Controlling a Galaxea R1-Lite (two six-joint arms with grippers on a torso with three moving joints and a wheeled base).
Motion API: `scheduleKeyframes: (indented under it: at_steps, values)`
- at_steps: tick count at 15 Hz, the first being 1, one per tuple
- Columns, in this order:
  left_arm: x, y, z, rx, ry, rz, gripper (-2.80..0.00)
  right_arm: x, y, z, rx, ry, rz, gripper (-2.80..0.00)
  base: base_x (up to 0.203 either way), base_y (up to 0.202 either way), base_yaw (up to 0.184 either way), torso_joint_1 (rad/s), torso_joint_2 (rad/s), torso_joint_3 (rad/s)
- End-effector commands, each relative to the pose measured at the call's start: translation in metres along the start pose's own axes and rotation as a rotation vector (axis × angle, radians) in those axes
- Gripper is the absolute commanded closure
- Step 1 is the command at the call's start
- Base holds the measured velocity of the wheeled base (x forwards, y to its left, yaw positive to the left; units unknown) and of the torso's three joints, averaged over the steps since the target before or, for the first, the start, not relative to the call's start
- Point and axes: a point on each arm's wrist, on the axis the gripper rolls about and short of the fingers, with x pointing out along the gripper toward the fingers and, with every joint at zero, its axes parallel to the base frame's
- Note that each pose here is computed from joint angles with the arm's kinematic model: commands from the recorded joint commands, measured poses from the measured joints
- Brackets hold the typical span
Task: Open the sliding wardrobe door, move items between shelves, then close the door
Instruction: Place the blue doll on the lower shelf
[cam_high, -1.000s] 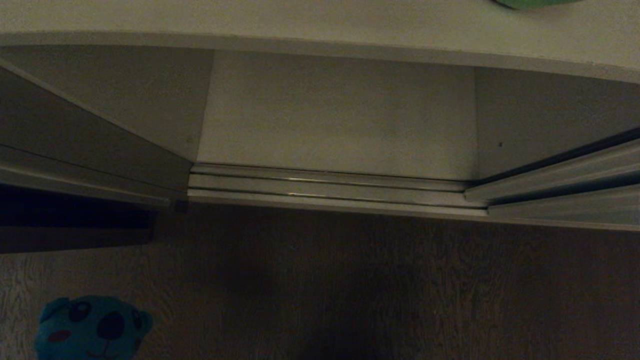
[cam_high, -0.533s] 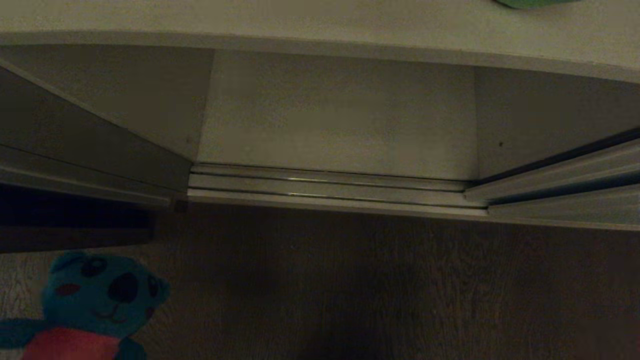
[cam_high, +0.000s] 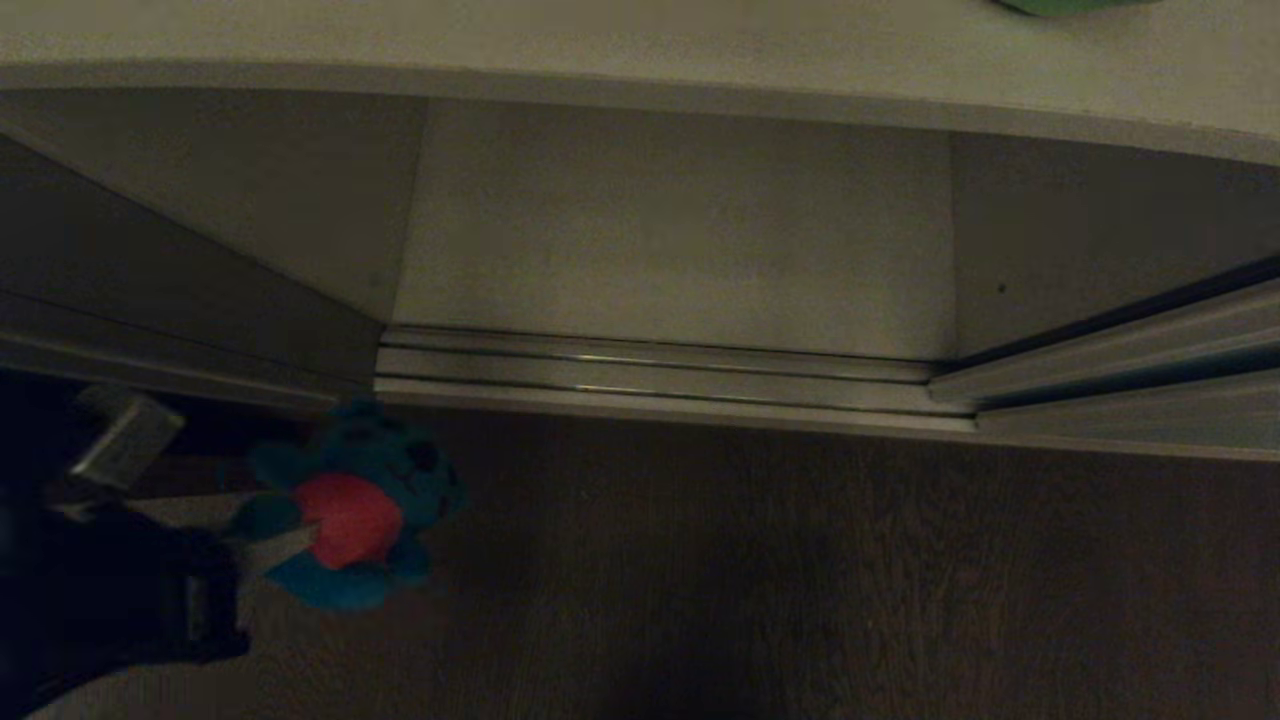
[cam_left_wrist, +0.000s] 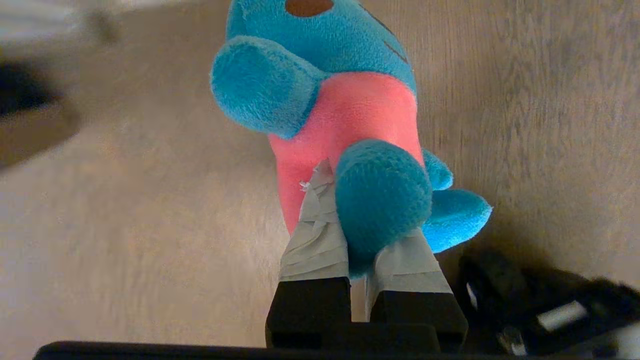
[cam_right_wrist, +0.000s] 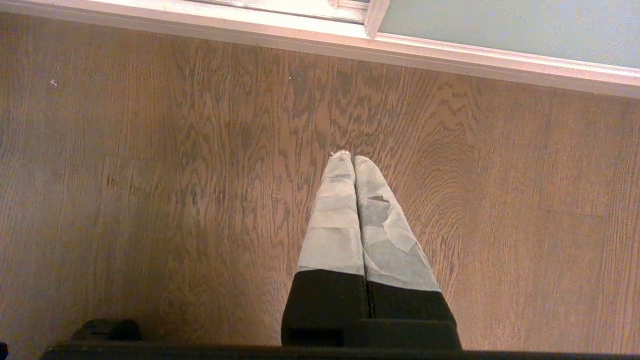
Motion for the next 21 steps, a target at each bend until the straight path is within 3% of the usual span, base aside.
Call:
scheduleKeyframes:
  at_steps: [1,5,8,13,21]
  values:
    - [0.058,0.013,0.003,-0.015,0.07,-0.04,0.0,0.0,0.0,0.0,-0.001,0.001,0.0,0.0,0.0,0.0,0.0,0.0,0.0,0.0]
    - [0.117,0.015,0.048,-0.032,-0.076,-0.012,0.0,0.0,0.0,0.0,0.001,0.001,0.0,0.0,0.0,0.0,0.0,0.0,0.0,0.0]
    - [0.147,0.012,0.066,-0.073,-0.21,0.035,0.0,0.0,0.0,0.0,0.001,0.001,0.0,0.0,0.0,0.0,0.0,0.0,0.0,0.0]
    - [0.206,0.017,0.086,-0.091,-0.443,0.133,0.0,0.0,0.0,0.0,0.0,0.001,0.0,0.0,0.0,0.0,0.0,0.0,0.0,0.0]
    - [0.308,0.028,0.092,-0.146,-0.686,0.192,0.0,0.0,0.0,0.0,0.001,0.001,0.0,0.0,0.0,0.0,0.0,0.0,0.0,0.0]
